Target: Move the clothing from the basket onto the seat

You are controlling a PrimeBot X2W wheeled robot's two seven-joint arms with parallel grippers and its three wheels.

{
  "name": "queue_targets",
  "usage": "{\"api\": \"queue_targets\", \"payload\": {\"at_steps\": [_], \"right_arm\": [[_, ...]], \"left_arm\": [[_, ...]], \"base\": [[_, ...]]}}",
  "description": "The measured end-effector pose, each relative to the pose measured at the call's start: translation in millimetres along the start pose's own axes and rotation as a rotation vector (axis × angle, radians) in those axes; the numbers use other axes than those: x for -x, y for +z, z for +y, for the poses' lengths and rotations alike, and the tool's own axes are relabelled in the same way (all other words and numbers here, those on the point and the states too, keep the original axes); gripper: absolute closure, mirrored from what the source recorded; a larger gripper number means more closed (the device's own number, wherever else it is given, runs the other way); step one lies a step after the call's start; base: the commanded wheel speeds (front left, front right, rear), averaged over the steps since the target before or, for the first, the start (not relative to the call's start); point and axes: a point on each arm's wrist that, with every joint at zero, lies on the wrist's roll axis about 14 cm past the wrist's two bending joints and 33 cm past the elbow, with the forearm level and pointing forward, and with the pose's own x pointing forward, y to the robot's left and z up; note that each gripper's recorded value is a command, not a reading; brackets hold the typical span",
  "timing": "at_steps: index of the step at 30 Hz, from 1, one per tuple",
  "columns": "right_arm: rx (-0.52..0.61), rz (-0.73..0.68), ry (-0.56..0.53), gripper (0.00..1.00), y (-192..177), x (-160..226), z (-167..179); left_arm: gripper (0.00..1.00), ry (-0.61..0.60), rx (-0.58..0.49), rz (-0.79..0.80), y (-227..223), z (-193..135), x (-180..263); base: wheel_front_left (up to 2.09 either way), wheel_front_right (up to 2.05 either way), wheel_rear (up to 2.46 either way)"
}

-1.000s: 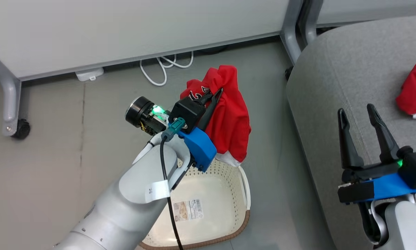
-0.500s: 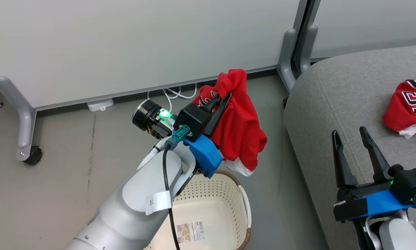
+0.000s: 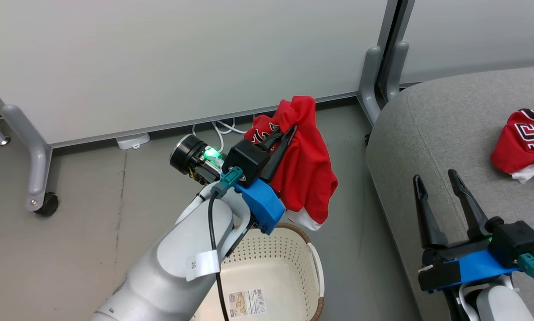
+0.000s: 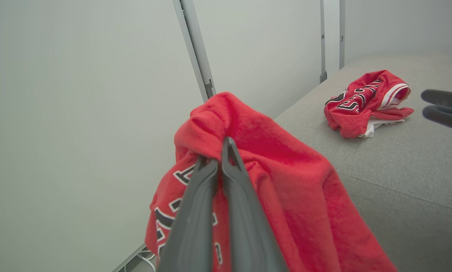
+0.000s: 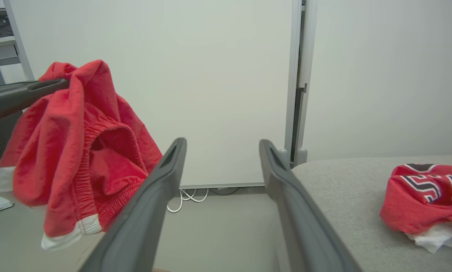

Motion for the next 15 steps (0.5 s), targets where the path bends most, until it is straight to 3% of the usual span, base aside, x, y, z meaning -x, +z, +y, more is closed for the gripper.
{"api": "queue_targets", "payload": {"at_steps": [15], "right_arm": [[-0.028, 0.001, 0.235, 0.0, -2, -18, 74]], "left_arm": [[1.0, 0.004, 0.001, 0.004, -4, 4, -2]], "base": [[0.0, 0.0, 0.0]]}}
